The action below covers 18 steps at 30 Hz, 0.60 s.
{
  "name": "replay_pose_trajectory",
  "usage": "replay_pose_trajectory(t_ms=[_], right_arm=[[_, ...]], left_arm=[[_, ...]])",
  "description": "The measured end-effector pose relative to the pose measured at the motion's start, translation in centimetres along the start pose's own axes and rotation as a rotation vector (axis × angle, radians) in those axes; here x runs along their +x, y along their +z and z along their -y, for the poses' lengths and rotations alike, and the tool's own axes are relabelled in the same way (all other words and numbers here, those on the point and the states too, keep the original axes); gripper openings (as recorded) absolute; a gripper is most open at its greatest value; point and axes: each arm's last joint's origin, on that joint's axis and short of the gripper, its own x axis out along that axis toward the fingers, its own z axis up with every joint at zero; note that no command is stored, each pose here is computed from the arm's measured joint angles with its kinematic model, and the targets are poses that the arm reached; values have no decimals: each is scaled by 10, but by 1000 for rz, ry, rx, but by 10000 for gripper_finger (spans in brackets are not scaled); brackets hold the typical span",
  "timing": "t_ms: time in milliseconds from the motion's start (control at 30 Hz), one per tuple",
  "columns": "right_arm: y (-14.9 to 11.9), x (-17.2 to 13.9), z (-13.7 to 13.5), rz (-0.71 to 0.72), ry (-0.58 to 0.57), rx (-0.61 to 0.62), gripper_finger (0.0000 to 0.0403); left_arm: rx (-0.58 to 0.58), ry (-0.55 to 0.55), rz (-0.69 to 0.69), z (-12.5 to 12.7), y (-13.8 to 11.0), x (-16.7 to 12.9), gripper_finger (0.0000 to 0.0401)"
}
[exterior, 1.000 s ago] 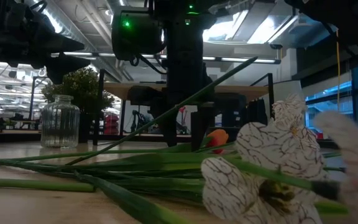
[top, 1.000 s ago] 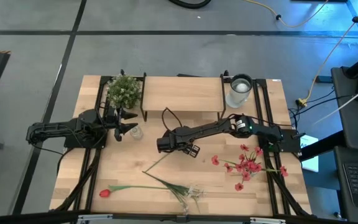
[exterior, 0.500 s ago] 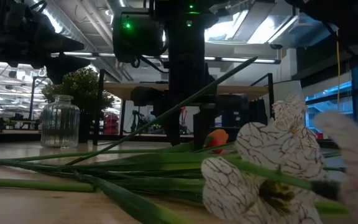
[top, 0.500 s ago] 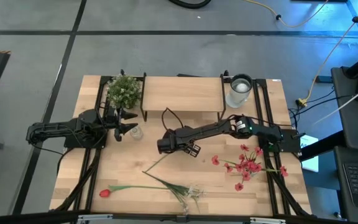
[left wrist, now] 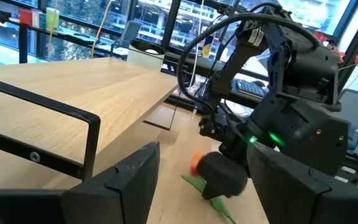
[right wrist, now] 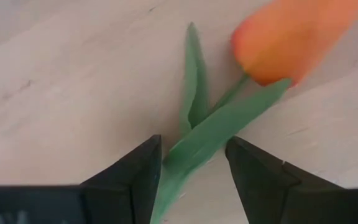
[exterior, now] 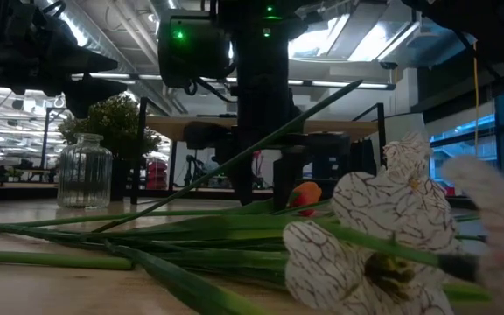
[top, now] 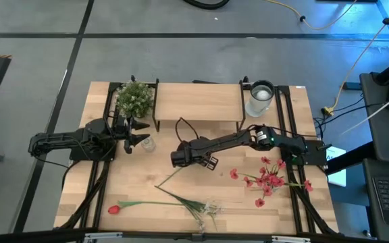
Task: Pick and place flowers into a vace then onto a shelf
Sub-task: Put the orange flower into the bottom transparent vase
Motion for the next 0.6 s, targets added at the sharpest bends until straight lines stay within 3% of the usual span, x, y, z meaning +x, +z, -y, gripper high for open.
replay_pose_trajectory(t_ms=[67, 233, 600], right_arm=[[0, 0, 0, -5, -2, -29, 189], [1, 2, -1, -10, -5, 83, 169], [1, 4, -1, -28, -29, 14, 75]], left_arm=[[0, 0, 0, 0, 0, 0, 235], [0, 0, -1, 0, 0, 0, 235], [0, 0, -1, 0, 0, 0, 235]])
